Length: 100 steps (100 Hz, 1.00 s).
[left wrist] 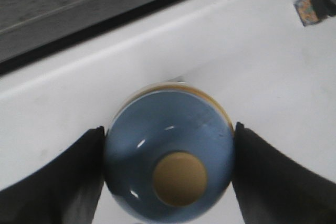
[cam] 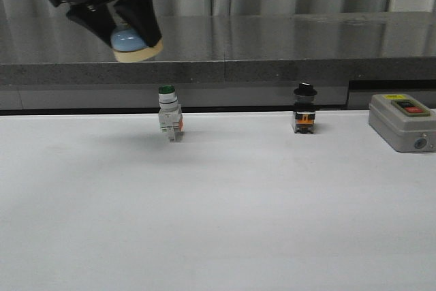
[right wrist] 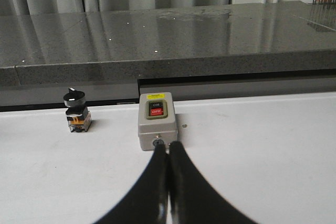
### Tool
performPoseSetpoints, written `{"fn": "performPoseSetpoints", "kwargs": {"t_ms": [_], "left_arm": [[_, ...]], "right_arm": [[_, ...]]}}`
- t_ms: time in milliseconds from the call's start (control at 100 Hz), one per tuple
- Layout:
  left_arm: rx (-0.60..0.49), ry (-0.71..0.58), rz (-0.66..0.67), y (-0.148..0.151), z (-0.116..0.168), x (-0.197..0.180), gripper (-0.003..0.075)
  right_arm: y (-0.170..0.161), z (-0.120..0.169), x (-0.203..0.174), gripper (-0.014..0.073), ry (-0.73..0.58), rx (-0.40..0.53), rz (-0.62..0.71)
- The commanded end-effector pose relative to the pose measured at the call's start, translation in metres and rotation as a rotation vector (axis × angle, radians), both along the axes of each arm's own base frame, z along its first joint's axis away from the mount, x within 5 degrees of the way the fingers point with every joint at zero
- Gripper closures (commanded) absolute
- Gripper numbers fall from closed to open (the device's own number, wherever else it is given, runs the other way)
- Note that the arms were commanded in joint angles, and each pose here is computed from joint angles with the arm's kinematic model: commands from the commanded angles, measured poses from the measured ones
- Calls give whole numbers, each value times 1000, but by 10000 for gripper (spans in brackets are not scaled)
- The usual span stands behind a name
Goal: Place and press bell with both arms
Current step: 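Lift the bell with the left gripper and carry it toward table center, then lower the bell onto the table in front of the push buttons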
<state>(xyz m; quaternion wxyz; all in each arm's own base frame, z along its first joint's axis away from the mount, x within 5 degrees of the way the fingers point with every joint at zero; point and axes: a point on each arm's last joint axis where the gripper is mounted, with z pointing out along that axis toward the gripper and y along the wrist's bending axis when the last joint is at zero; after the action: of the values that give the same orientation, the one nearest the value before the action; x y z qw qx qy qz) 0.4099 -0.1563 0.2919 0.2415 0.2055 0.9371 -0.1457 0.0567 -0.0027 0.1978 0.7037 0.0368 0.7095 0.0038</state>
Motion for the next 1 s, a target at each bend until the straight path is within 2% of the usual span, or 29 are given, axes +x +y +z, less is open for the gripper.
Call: {"fn": "performPoseSetpoints", "kwargs": {"t_ms": [0, 140, 170, 480, 780, 990], "left_arm": [[-65, -94, -60, -22, 41, -19, 471], [-50, -99, -151, -55, 39, -36, 471], [-40, -101, -147, -53, 38, -34, 471], [53, -97, -298, -102, 23, -60, 471], [159, -19, -397, -138, -26, -67, 471], [175, 5, -393, -145, -57, -57, 466]], "right_arm": [[0, 13, -3, 656, -114, 0, -5], [0, 13, -3, 656, -114, 0, -5], [0, 13, -3, 656, -114, 0, -5], [0, 13, -3, 656, -114, 0, -5], [0, 13, -3, 656, -114, 0, -5], [0, 13, -3, 656, -114, 0, -5]]}}
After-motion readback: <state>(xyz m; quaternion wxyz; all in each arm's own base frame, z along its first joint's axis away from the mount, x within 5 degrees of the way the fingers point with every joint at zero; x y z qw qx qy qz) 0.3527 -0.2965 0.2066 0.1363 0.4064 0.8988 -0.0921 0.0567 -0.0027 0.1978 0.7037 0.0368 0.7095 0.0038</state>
